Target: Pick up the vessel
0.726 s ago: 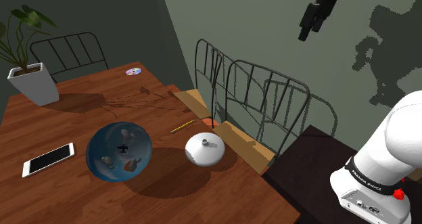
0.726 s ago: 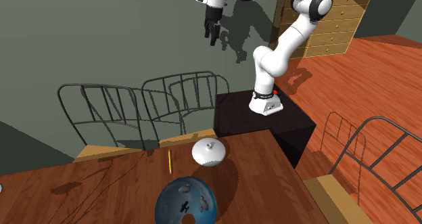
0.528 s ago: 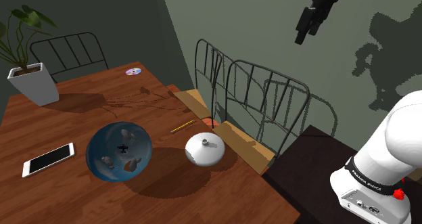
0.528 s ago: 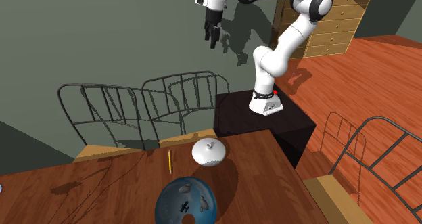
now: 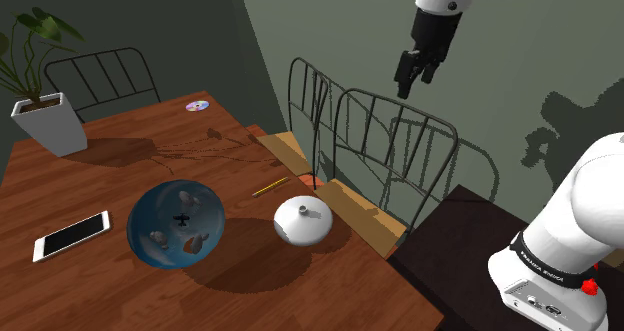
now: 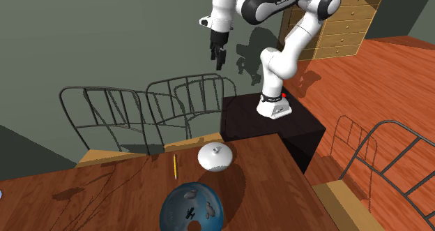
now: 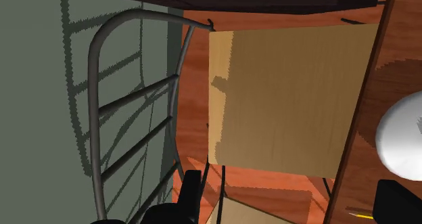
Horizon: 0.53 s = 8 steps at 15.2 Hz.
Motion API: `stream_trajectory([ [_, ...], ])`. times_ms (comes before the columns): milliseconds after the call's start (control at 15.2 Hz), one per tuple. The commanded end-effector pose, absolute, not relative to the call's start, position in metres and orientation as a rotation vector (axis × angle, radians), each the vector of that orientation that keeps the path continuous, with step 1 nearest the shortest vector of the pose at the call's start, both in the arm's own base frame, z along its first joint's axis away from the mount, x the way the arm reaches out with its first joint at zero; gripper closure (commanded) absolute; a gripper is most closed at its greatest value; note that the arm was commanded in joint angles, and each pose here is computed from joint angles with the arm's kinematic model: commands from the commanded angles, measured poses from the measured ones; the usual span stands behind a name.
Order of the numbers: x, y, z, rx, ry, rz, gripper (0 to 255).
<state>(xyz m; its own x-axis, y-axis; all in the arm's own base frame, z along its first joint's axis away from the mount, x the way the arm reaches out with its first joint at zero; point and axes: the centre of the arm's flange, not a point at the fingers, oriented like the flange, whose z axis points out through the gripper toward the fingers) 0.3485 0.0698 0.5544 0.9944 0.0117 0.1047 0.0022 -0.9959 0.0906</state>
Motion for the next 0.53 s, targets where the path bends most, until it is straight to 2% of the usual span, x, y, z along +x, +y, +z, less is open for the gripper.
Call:
stream_trajectory([
  [0,0.354,0.091,0.538,3.046,-0.001,0.150,0],
  [462,0.380,0.164,0.485,3.040,-0.036,0.109,0],
])
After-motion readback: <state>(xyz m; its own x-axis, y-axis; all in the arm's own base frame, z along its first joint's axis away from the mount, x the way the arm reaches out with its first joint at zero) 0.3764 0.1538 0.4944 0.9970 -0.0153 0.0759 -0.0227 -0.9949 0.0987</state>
